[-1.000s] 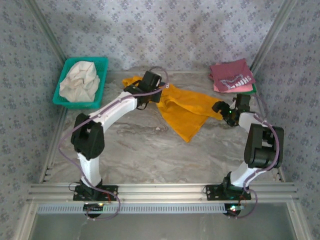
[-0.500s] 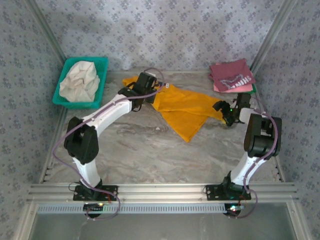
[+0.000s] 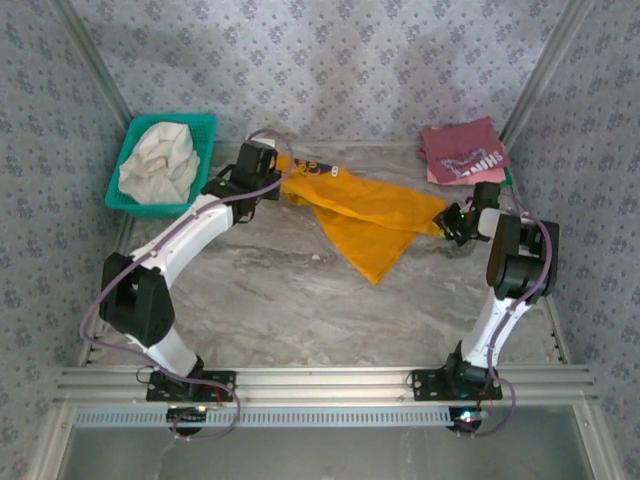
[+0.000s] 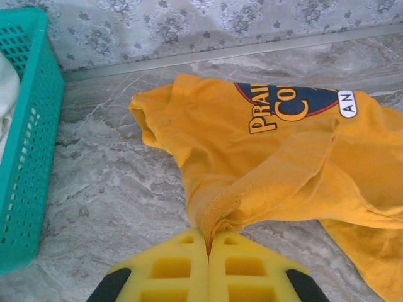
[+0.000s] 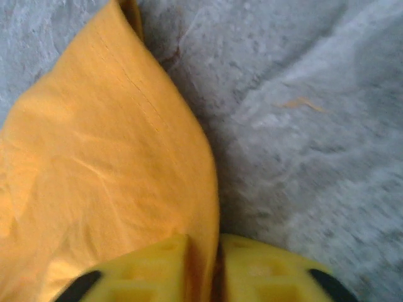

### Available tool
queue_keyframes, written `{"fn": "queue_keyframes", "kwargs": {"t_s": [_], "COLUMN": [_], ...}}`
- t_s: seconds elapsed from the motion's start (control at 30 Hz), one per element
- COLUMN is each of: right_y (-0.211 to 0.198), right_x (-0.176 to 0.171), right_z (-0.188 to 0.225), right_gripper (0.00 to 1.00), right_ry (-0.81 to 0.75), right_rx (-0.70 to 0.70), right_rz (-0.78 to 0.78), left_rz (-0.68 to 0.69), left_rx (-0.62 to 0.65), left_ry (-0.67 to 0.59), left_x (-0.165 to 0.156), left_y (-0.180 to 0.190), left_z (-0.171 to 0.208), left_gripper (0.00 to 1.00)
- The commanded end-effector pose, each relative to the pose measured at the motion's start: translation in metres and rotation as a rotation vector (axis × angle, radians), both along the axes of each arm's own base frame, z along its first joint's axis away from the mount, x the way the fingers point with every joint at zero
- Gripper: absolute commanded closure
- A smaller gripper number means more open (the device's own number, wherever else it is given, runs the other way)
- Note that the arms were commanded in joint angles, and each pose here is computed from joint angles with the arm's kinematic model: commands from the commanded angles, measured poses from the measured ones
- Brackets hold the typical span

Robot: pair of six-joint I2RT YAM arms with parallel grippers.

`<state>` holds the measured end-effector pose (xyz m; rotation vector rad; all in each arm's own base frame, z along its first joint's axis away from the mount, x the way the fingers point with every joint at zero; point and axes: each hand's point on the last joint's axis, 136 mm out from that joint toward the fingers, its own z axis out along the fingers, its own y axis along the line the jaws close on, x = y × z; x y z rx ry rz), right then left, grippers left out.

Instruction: Fold and stack the t-shirts

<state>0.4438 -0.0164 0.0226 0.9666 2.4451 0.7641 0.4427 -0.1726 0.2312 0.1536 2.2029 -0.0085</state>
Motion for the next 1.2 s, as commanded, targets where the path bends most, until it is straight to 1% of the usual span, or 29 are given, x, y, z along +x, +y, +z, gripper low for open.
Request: {"fn": "queue_keyframes", "kwargs": {"t_s": [0.0,0.07,0.1,0.23,0.37,0.43,0.47,0.53,0.6,0.63,0.7,0.8,0.87,0.97,1.0,1.07,1.13,1.17], "right_y": [0.019,0.019,0.019,0.026,0.035,0.038,0.039,0.040,0.044,0.048,0.052,0.051,0.049,0.056,0.059,0.066,0.068,0.065], "right_x": [0.025,0.023,0.022,0.013,0.004,-0.001,0.000,0.000,0.009,0.018,0.035,0.075,0.101,0.128,0.132,0.130,0.124,0.118], "right_z": [0.011,0.023,0.031,0.086,0.165,0.200,0.230,0.265,0.300,0.319,0.344,0.385,0.415,0.466,0.479,0.523,0.556,0.571], "right_gripper": [0.89,0.98,1.00,1.00,1.00,1.00,1.00,1.00,1.00,1.00,1.00,1.00,1.00,1.00,1.00,1.00,1.00,1.00], "right_ry": [-0.110,-0.124,-0.136,-0.213,-0.344,-0.413,-0.475,-0.551,-0.637,-0.687,-0.749,-0.872,-0.962,-1.105,-1.140,-1.241,-1.326,-1.369], "right_rx": [-0.006,-0.008,-0.004,-0.015,-0.030,-0.037,-0.053,-0.062,-0.067,-0.075,-0.079,-0.064,-0.041,0.004,0.013,0.005,0.016,0.021], "right_rz": [0.055,0.055,0.055,0.084,0.122,0.133,0.134,0.128,0.139,0.155,0.165,0.159,0.151,0.180,0.187,0.196,0.181,0.164], "left_rz": [0.037,0.050,0.058,0.108,0.135,0.137,0.130,0.107,0.089,0.083,0.066,0.023,0.007,-0.026,-0.041,-0.064,-0.066,-0.060], "left_rx": [-0.025,-0.020,-0.015,-0.010,-0.016,-0.014,-0.021,-0.048,-0.067,-0.078,-0.108,-0.142,-0.171,-0.221,-0.243,-0.283,-0.325,-0.343], "left_ry": [-0.071,-0.075,-0.081,-0.155,-0.289,-0.372,-0.422,-0.501,-0.550,-0.571,-0.601,-0.673,-0.740,-0.810,-0.836,-0.970,-1.031,-1.054], "left_x": [0.002,0.004,0.004,0.001,-0.012,-0.022,-0.026,-0.027,-0.016,-0.006,0.019,0.060,0.087,0.116,0.120,0.108,0.101,0.091], "left_y": [0.015,0.022,0.026,0.056,0.087,0.096,0.098,0.101,0.105,0.109,0.112,0.111,0.115,0.121,0.120,0.121,0.130,0.136], "left_z": [0.026,0.029,0.032,0.064,0.117,0.147,0.163,0.190,0.212,0.222,0.237,0.270,0.301,0.338,0.350,0.382,0.401,0.414], "left_gripper": [1.00,1.00,1.00,1.00,1.00,1.00,1.00,1.00,1.00,1.00,1.00,1.00,1.00,1.00,1.00,1.00,1.00,1.00]}}
